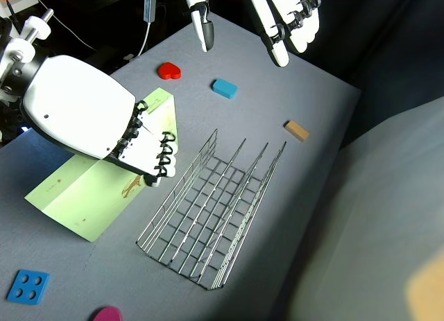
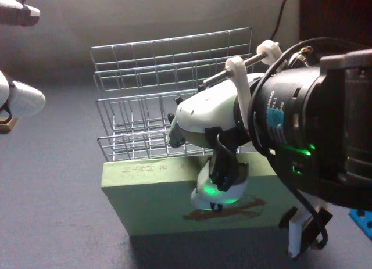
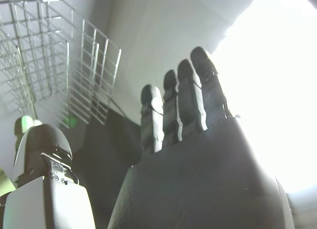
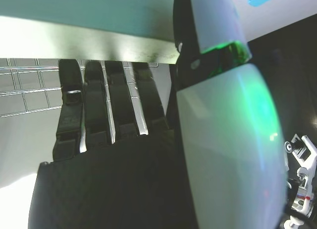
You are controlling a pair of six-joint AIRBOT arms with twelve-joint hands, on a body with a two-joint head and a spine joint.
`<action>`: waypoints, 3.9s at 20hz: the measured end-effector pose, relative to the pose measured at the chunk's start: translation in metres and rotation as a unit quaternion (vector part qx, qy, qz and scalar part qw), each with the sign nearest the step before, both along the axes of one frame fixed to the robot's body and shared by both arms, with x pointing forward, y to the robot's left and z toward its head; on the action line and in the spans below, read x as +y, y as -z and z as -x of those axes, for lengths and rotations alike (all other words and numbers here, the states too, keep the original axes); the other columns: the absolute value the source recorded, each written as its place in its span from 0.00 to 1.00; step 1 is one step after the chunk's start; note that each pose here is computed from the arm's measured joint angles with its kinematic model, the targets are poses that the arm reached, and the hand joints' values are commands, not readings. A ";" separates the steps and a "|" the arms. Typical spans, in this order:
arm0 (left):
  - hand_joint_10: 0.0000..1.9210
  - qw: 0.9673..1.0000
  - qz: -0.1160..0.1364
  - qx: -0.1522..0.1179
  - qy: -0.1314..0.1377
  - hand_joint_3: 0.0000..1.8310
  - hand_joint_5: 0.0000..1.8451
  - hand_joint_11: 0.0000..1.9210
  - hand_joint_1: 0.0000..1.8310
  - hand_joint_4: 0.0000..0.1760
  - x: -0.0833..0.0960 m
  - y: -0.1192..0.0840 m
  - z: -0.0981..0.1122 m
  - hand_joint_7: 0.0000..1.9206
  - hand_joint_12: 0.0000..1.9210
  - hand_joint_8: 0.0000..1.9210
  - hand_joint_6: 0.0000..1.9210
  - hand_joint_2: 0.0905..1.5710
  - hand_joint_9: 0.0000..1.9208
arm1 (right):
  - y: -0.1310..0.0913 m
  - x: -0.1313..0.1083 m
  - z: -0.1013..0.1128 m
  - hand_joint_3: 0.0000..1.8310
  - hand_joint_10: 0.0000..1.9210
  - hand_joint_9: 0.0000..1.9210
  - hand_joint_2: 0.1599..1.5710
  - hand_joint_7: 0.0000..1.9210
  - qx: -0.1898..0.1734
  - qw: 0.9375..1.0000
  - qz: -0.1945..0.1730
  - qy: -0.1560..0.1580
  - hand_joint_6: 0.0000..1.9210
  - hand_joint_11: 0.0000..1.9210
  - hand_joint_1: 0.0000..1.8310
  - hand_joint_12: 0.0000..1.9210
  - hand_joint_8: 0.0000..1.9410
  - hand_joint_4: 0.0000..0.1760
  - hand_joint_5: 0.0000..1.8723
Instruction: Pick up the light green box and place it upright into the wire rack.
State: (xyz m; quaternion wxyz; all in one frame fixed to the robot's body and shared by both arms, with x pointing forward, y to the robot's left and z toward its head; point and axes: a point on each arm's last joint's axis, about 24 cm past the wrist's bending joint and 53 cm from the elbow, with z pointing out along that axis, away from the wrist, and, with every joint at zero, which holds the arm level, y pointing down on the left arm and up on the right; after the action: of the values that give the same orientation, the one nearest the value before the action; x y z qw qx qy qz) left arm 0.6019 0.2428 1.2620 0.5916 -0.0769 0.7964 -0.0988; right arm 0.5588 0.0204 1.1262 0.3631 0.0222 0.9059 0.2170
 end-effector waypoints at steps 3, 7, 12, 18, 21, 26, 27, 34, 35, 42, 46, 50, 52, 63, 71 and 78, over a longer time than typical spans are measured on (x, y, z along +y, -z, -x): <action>0.00 1.000 0.002 0.000 0.000 0.00 0.12 0.00 0.26 0.50 0.000 -0.001 0.000 0.07 0.24 0.00 0.00 0.66 0.07 | 0.000 0.000 0.000 0.00 0.06 0.34 0.71 0.38 -0.002 1.000 0.000 0.000 0.02 0.12 0.55 0.72 0.02 0.00 0.34; 0.00 1.000 0.001 0.000 -0.001 0.00 0.12 0.00 0.26 0.49 0.000 -0.001 0.000 0.07 0.24 0.00 0.00 0.66 0.07 | -0.001 0.000 -0.001 0.00 0.69 0.39 0.75 0.45 -0.005 1.000 0.003 -0.004 0.64 0.30 0.71 0.79 0.62 0.00 0.37; 0.00 1.000 0.002 0.000 -0.003 0.00 0.12 0.00 0.26 0.49 0.001 -0.001 0.000 0.07 0.23 0.00 0.00 0.66 0.07 | -0.006 -0.011 -0.006 0.00 0.82 0.39 0.74 0.44 -0.007 1.000 0.003 0.005 0.56 0.36 0.74 0.86 0.65 0.00 0.40; 0.00 1.000 0.000 0.004 -0.010 0.00 0.12 0.00 0.26 0.47 0.004 0.001 0.001 0.08 0.20 0.00 0.00 0.66 0.07 | -0.044 -0.020 -0.006 0.00 0.81 0.39 0.74 0.45 -0.037 0.999 -0.015 0.004 0.57 0.36 0.74 0.84 0.64 0.00 0.41; 0.00 1.000 0.001 0.011 -0.015 0.00 0.12 0.00 0.26 0.48 0.007 0.004 0.001 0.07 0.20 0.00 0.00 0.67 0.06 | -0.080 -0.020 -0.012 0.00 0.81 0.39 0.74 0.45 -0.071 0.997 -0.028 0.001 0.57 0.34 0.74 0.84 0.64 0.00 0.41; 0.00 1.000 0.001 0.011 -0.019 0.00 0.12 0.00 0.26 0.48 0.008 0.003 0.001 0.07 0.20 0.00 0.00 0.67 0.06 | -0.123 -0.018 -0.026 0.00 0.82 0.38 0.74 0.45 -0.138 0.990 -0.035 -0.009 0.57 0.34 0.74 0.85 0.64 0.00 0.41; 0.00 1.000 0.002 0.011 -0.019 0.00 0.12 0.00 0.26 0.48 0.008 0.004 0.001 0.07 0.20 0.00 0.00 0.67 0.06 | -0.129 -0.019 -0.030 0.00 0.82 0.38 0.74 0.45 -0.151 0.988 -0.034 -0.008 0.57 0.34 0.74 0.85 0.64 0.00 0.41; 0.00 1.000 0.006 0.013 -0.016 0.00 0.11 0.00 0.26 0.48 0.005 0.004 0.003 0.07 0.20 0.00 0.00 0.67 0.07 | -0.148 0.000 -0.052 0.00 0.82 0.38 0.74 0.44 -0.186 0.981 -0.043 -0.014 0.58 0.33 0.74 0.85 0.64 0.00 0.40; 0.00 1.000 0.006 0.012 -0.015 0.00 0.11 0.00 0.26 0.48 0.005 0.004 0.002 0.07 0.20 0.00 0.00 0.68 0.07 | -0.152 0.004 -0.055 0.00 0.82 0.38 0.74 0.44 -0.193 0.980 -0.044 -0.016 0.59 0.35 0.73 0.85 0.65 0.00 0.40; 0.00 1.000 0.007 0.011 -0.014 0.00 0.10 0.00 0.25 0.48 0.005 0.003 0.002 0.07 0.21 0.00 0.00 0.68 0.06 | -0.141 0.029 -0.075 0.00 0.83 0.38 0.75 0.43 -0.192 0.980 -0.041 -0.020 0.61 0.35 0.73 0.85 0.66 0.00 0.39; 0.00 1.000 0.007 0.011 -0.015 0.00 0.11 0.00 0.25 0.48 0.005 0.003 0.002 0.06 0.23 0.00 0.00 0.68 0.06 | -0.137 0.037 -0.074 0.00 0.83 0.38 0.75 0.43 -0.199 0.979 -0.037 -0.030 0.61 0.35 0.73 0.85 0.66 0.00 0.39; 0.00 1.000 0.007 0.012 -0.014 0.00 0.11 0.00 0.25 0.48 0.005 0.003 0.002 0.06 0.22 0.00 0.00 0.68 0.06 | -0.132 0.043 -0.073 0.00 0.83 0.38 0.75 0.42 -0.192 0.980 -0.042 -0.033 0.61 0.35 0.73 0.85 0.67 0.00 0.39; 0.00 1.000 0.007 0.012 -0.015 0.00 0.10 0.00 0.25 0.48 0.005 0.003 0.002 0.06 0.22 0.00 0.00 0.68 0.06 | -0.128 0.043 -0.078 0.00 0.75 0.38 0.74 0.44 -0.193 0.980 -0.038 -0.032 0.61 0.35 0.67 0.85 0.70 0.00 0.41; 0.00 1.000 0.006 0.012 -0.014 0.00 0.11 0.00 0.26 0.48 0.005 0.003 0.002 0.07 0.28 0.00 0.00 0.68 0.08 | -0.090 0.045 -0.091 0.00 0.82 0.38 0.75 0.41 -0.158 0.987 -0.029 -0.027 0.59 0.35 0.73 0.84 0.68 0.00 0.41; 0.00 1.000 0.005 0.014 -0.011 0.00 0.12 0.00 0.26 0.45 0.001 0.004 0.005 0.08 0.28 0.00 0.00 0.68 0.08 | -0.069 0.053 -0.098 0.00 0.82 0.39 0.74 0.43 -0.138 0.989 -0.032 -0.027 0.59 0.37 0.73 0.84 0.65 0.00 0.40; 0.00 1.000 -0.002 0.014 0.001 0.00 0.12 0.00 0.25 0.45 -0.010 0.004 0.007 0.08 0.27 0.00 0.00 0.68 0.08 | -0.037 0.055 -0.110 0.00 0.71 0.41 0.73 0.46 -0.112 0.993 -0.026 -0.022 0.58 0.37 0.65 0.83 0.69 0.00 0.43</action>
State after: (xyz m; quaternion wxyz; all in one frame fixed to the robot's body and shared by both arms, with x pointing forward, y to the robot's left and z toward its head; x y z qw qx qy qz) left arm 0.5954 0.2333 1.2575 0.5804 -0.0768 0.8049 -0.0966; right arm 0.6687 0.0756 1.1629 0.4569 -0.0124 0.8538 0.2493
